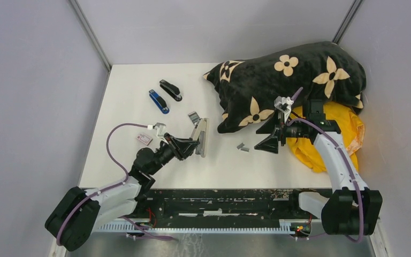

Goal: Unload the staples from the stapler
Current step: Unload the staple at the center of the board.

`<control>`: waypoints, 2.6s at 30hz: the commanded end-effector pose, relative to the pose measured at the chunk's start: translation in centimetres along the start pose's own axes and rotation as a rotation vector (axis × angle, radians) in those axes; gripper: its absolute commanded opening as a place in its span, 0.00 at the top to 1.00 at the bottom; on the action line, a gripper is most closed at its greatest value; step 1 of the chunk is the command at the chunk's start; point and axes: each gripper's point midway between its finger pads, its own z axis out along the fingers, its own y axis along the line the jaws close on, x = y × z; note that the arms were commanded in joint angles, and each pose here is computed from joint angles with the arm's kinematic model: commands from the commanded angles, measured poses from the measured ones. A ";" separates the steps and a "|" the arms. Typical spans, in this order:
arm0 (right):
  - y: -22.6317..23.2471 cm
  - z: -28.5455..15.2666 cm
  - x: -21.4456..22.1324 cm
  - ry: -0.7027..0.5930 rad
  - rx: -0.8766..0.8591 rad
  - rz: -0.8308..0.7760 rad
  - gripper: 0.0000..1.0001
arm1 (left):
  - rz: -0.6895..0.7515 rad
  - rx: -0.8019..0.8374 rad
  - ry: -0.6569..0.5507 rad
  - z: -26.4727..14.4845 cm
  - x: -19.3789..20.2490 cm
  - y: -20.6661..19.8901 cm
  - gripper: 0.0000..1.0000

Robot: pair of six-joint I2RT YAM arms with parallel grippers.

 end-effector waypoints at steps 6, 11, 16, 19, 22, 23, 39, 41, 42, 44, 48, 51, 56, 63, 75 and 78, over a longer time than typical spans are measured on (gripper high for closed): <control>2.6 -0.4 -1.2 -0.135 -0.122 -0.124 0.01 | 0.054 0.201 -0.160 0.8 -4.0 -6.0 0.97; 1.6 -0.2 -0.9 -0.117 -0.101 -0.093 0.01 | 0.070 0.217 -0.171 1.0 -4.1 -6.5 0.97; 0.0 -0.2 -0.6 -0.072 -0.029 -0.053 0.01 | 0.075 0.265 -0.146 2.0 -3.7 -8.2 0.97; 0.1 -0.3 -0.8 -0.071 -0.023 -0.051 0.01 | 0.081 0.288 -0.109 2.9 -2.7 -9.2 0.97; 0.4 -0.4 -0.9 -0.072 -0.016 -0.058 0.01 | 0.078 0.303 -0.098 3.5 -2.1 -9.8 0.97; 0.5 -0.4 -0.9 -0.073 -0.018 -0.061 0.01 | 0.076 0.309 -0.101 3.7 -2.1 -10.0 0.97; 0.4 0.9 0.4 -0.031 -0.046 -0.097 0.01 | 0.069 0.456 -0.087 7.4 -0.8 -13.6 0.97; 0.3 1.3 0.8 -0.015 -0.053 -0.101 0.01 | 0.070 0.448 -0.084 7.9 -0.5 -13.6 0.97; 0.3 1.4 0.9 -0.010 -0.058 -0.100 0.01 | 0.077 0.440 -0.081 8.1 -0.3 -13.5 0.97; 0.0 1.7 1.2 0.005 -0.052 -0.107 0.01 | 0.084 0.436 -0.087 8.3 -0.3 -13.7 0.97; -1.6 2.2 1.3 0.002 0.004 -0.074 0.01 | 0.078 0.443 -0.122 8.7 -1.1 -14.4 0.97; -1.6 2.5 1.0 -0.020 -0.021 -0.052 0.01 | 0.061 0.455 -0.155 9.2 -2.2 -15.2 0.97; -0.1 2.8 0.5 -0.047 -0.134 -0.049 0.01 | 0.032 0.500 -0.210 9.9 -4.1 -16.9 0.97; 3.6 2.2 -0.4 -0.088 -0.265 -0.138 0.01 | 0.020 0.544 -0.232 10.4 -5.3 -18.5 0.97; 1.3 2.4 -1.4 -0.032 -0.144 -0.037 0.01 | 0.017 0.580 -0.250 9.3 -5.7 -19.3 0.97; 1.9 2.3 -1.5 -0.045 -0.171 -0.048 0.01 | 0.017 0.588 -0.250 9.3 -5.5 -19.4 0.97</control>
